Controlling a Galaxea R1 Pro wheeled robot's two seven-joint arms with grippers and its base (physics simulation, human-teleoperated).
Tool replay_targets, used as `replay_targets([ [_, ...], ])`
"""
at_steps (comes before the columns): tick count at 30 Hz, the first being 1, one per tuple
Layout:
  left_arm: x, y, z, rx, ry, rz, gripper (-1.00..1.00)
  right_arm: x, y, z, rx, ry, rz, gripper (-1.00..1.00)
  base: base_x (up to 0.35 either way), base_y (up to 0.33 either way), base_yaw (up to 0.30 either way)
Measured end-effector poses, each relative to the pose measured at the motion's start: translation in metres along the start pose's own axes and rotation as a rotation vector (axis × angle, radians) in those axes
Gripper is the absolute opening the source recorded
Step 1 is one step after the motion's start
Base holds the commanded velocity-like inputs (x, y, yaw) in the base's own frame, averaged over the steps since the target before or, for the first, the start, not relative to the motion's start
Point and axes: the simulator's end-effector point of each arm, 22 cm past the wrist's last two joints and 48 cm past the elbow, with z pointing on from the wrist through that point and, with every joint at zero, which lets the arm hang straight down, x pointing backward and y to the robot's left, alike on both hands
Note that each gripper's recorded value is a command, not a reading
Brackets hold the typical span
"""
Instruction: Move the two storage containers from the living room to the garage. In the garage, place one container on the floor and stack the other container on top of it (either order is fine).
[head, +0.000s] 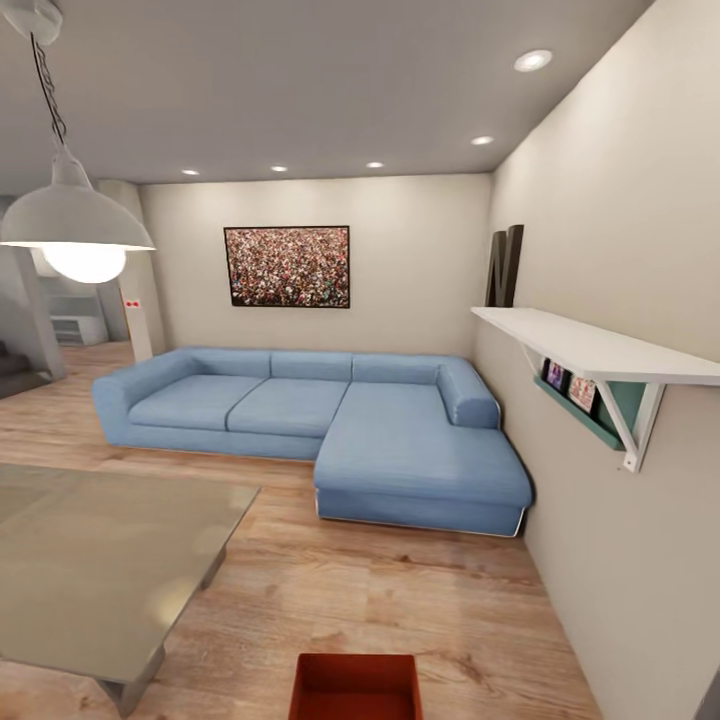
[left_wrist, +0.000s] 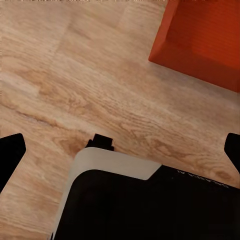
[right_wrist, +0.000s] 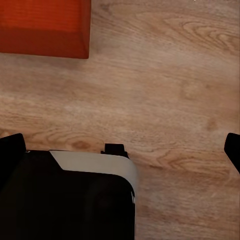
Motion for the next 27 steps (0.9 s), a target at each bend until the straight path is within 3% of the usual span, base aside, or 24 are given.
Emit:
replay_targets([
  [7,0.0001,-0.0004,0.0000,0.001,0.000,-0.001,1.00,0.0001,0.0000,0.0000,0.000,0.000,0.000,1.00,0.070,0.201,0.000],
  [15,-0.0001,0.0002,0.0001,0.000,0.000,0.000,1.00,0.0001,-0.0011,0.0001,0.002,0.000,0.001,1.00,0.010,0.024,-0.002],
  [27,-0.0001,0.0003,0.0001,0.000,0.000,-0.001,1.00,0.0001,-0.0008,0.0000,0.004,0.000,0.001,1.00,0.000,0.001,-0.123],
])
